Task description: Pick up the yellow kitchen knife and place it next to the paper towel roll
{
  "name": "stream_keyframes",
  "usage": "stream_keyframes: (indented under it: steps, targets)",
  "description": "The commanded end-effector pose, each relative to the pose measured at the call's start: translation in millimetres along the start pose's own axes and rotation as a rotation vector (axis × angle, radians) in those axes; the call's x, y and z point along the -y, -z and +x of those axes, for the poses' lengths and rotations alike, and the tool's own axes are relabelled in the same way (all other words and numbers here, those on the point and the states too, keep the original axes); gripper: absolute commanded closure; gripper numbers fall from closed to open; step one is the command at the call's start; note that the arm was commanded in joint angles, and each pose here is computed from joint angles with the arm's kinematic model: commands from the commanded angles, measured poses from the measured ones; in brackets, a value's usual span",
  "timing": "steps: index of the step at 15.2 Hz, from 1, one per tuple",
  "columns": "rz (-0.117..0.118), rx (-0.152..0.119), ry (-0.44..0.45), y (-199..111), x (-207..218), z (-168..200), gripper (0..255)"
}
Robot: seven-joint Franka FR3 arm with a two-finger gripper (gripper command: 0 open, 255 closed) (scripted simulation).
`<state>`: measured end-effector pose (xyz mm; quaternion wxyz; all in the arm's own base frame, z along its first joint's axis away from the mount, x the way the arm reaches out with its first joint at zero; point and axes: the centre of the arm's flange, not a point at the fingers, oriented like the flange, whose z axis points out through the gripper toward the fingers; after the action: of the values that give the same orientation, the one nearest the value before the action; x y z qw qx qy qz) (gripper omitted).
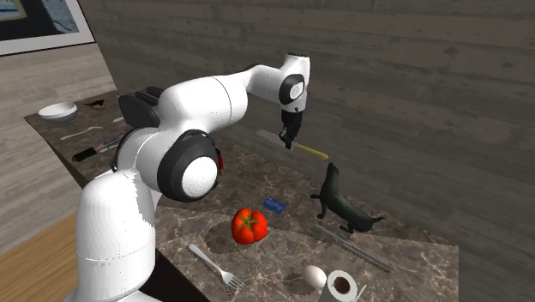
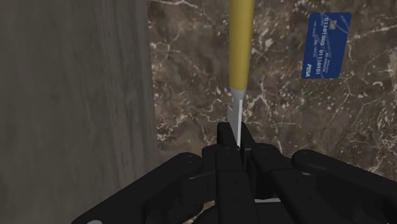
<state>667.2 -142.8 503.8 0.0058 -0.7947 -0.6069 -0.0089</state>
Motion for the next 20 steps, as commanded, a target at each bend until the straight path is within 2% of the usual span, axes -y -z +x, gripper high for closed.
stream_keyframes:
  steps: [1,20]
  targets:
    - [0.001,0.000,0.000,11,0,0,255]
    - [0.001,0.000,0.000,111,0,2,255]
